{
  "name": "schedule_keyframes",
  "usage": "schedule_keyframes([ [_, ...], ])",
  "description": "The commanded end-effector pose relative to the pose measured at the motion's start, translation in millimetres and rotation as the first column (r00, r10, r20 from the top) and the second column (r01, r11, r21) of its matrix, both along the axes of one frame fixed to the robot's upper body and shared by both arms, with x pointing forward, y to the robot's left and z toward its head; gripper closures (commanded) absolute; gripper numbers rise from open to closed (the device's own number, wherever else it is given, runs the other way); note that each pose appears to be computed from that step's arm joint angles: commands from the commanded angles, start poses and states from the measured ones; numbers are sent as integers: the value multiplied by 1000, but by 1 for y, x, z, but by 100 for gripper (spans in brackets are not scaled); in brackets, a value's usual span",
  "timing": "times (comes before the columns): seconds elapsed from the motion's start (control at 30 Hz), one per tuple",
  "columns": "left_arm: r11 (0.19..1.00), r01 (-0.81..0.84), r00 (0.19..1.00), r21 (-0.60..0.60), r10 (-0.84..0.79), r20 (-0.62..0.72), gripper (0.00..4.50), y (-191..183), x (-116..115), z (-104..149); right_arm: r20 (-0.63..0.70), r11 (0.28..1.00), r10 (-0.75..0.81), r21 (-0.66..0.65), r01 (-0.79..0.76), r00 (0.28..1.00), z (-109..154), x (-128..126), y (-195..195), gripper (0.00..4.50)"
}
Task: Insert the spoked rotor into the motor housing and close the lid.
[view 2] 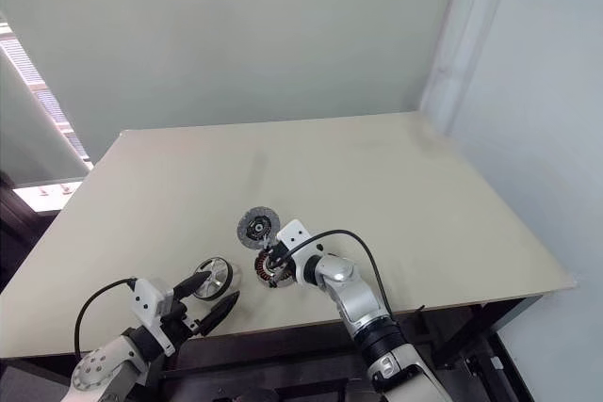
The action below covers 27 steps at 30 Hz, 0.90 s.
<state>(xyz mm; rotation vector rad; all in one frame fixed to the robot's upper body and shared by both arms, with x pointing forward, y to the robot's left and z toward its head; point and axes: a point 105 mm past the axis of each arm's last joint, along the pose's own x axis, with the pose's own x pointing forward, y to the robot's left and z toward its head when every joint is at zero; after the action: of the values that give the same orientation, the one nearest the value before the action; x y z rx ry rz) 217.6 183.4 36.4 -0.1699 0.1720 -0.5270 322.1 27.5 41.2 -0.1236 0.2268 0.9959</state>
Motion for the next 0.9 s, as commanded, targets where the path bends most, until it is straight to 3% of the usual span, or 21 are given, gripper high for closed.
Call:
schedule_keyframes([
  [0.03,983,-79,996,-165,70,-62,0,5,-3,12,49,999,8,39,-10,999,19,0,0,449],
  [0.2,937,-160,968,-312,87,-234,0,5,-15,-1,54,999,7,33,-9,999,19,-2,-5,449],
  [0.3,859,-290,927,-422,143,-346,0,9,-12,-11,62,1000,12,28,-14,998,20,-5,-8,449],
  [0.43,786,-388,894,-482,193,-404,0,12,-4,-19,68,1000,19,20,-21,997,21,-9,-12,449],
  [0.77,697,-524,810,-489,229,-540,0,25,3,-60,80,1000,1,10,-2,997,26,-12,-23,449],
  [0.9,711,-541,795,-449,257,-549,0,29,9,-74,82,1000,-11,8,10,997,27,-12,-26,449],
])
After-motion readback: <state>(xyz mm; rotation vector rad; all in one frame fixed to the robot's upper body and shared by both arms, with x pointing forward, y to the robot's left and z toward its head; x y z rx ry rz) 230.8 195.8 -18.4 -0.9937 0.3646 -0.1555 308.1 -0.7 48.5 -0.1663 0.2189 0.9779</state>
